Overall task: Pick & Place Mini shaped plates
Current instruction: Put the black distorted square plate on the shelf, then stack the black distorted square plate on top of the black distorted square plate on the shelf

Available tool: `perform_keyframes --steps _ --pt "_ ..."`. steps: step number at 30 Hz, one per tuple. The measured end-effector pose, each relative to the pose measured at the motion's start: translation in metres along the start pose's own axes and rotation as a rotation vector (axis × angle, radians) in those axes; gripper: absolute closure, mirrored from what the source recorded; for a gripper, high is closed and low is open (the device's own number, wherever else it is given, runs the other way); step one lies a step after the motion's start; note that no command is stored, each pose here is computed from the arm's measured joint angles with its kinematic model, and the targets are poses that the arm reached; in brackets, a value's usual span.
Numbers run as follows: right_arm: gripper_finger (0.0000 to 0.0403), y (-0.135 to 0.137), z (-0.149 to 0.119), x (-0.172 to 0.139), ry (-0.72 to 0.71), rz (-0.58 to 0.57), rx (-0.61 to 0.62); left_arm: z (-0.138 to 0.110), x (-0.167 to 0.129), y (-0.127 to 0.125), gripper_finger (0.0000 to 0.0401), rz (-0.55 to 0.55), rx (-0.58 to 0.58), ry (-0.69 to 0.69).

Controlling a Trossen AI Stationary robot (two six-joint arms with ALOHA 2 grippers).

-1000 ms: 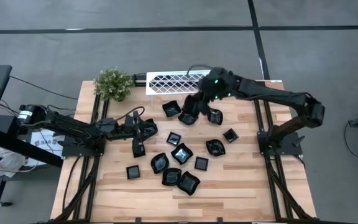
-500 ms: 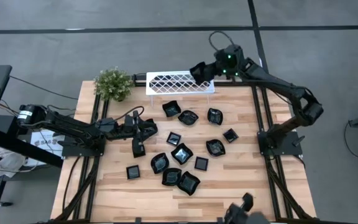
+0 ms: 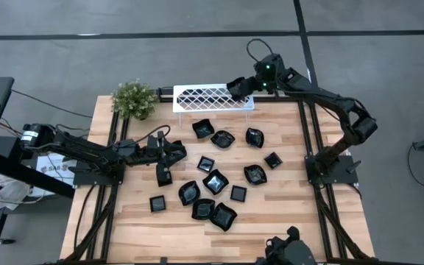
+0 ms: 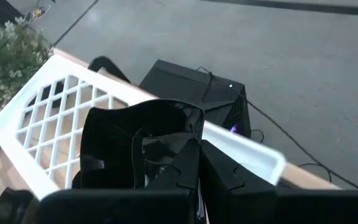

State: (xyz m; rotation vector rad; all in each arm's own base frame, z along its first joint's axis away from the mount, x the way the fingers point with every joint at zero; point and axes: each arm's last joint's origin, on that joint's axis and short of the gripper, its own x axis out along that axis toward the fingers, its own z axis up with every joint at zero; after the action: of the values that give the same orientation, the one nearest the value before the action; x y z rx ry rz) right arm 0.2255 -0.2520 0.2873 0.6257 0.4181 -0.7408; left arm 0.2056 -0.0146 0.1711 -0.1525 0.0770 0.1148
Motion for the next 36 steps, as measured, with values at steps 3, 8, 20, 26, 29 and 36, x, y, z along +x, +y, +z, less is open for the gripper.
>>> perform_keyframes --steps 3,8,20,26,29,36 --pt "0.04 0.001 -0.002 0.0 0.014 0.0 -0.001 0.0 0.0 0.0 0.0229 0.0 -0.008 0.0" --pt "0.04 0.0 -0.005 0.0 0.045 -0.014 -0.016 0.0 0.0 0.0 0.0229 0.0 -0.026 -0.002" --pt "0.0369 -0.001 -0.006 0.0 0.055 -0.016 -0.055 0.001 0.0 0.0 0.0229 -0.001 -0.027 -0.005" --pt "0.0323 0.0 -0.005 0.0 0.045 -0.014 -0.058 0.001 0.0 0.0 0.0229 -0.001 -0.04 -0.006" --pt "0.0311 0.0 -0.003 -0.001 0.029 -0.011 -0.078 0.001 0.0 0.0 0.0229 -0.001 -0.043 -0.006" --pt "0.0304 0.012 0.009 -0.033 -0.11 -0.107 -0.182 0.0 0.0 0.0 0.0229 0.0 0.034 -0.006"
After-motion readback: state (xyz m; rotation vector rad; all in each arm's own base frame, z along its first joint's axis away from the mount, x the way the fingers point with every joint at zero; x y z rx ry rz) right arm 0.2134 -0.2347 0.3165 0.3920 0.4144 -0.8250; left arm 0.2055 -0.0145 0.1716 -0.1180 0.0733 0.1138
